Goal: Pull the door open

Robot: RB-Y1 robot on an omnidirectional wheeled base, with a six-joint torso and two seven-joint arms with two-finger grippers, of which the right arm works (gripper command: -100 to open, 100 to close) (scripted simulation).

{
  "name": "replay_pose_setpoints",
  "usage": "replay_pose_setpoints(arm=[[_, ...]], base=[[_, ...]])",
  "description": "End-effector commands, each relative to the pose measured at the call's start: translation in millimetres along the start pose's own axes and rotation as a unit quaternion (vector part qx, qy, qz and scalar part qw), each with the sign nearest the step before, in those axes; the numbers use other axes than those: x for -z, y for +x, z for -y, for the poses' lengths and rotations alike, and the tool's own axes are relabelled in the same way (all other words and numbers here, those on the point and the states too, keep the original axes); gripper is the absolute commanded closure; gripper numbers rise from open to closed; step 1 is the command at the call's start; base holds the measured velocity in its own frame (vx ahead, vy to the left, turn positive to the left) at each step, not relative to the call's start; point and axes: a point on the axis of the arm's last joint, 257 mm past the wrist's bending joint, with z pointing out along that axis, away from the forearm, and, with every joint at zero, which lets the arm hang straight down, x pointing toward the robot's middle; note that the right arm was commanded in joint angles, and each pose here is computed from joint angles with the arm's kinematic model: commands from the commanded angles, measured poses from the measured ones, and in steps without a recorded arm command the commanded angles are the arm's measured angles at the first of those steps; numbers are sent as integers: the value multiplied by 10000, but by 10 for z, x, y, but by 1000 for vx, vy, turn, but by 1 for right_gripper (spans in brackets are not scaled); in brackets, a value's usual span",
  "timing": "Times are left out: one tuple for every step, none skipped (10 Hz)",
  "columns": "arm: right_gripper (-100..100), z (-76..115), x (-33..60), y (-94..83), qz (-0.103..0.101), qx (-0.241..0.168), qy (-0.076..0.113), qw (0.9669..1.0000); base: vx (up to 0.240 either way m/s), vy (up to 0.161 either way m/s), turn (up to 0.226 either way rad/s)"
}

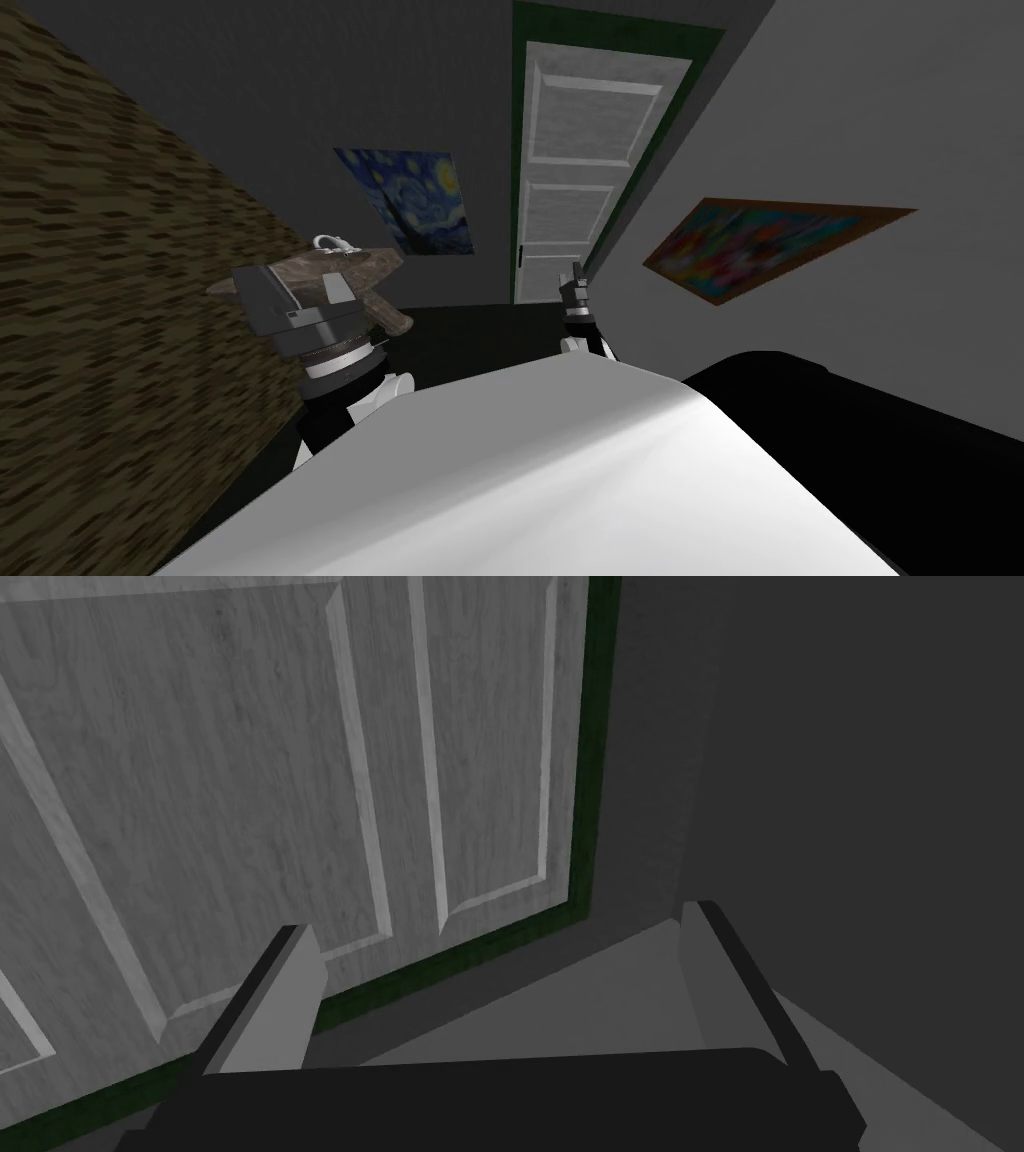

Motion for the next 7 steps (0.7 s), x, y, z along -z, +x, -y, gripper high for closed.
replay_pose_setpoints(arm=[[-100, 96, 37, -35, 22, -219, 65, 9997], [-100, 158, 61, -56, 41, -364, 110, 9993], [-100, 219, 87, -79, 63, -508, 154, 9986], [-100, 280, 113, -102, 88, -650, 198, 9976], [-100, 342, 141, -128, 117, -794, 242, 9965], [-100, 412, 174, -158, 155, -959, 291, 9948], [-100, 481, 208, -190, 198, -1122, 339, 9929]], base=[[75, -20, 116], [78, -3, 133], [101, -5, 133], [105, -11, 109], [81, -17, 142], [84, -16, 162], [95, -22, 145]])
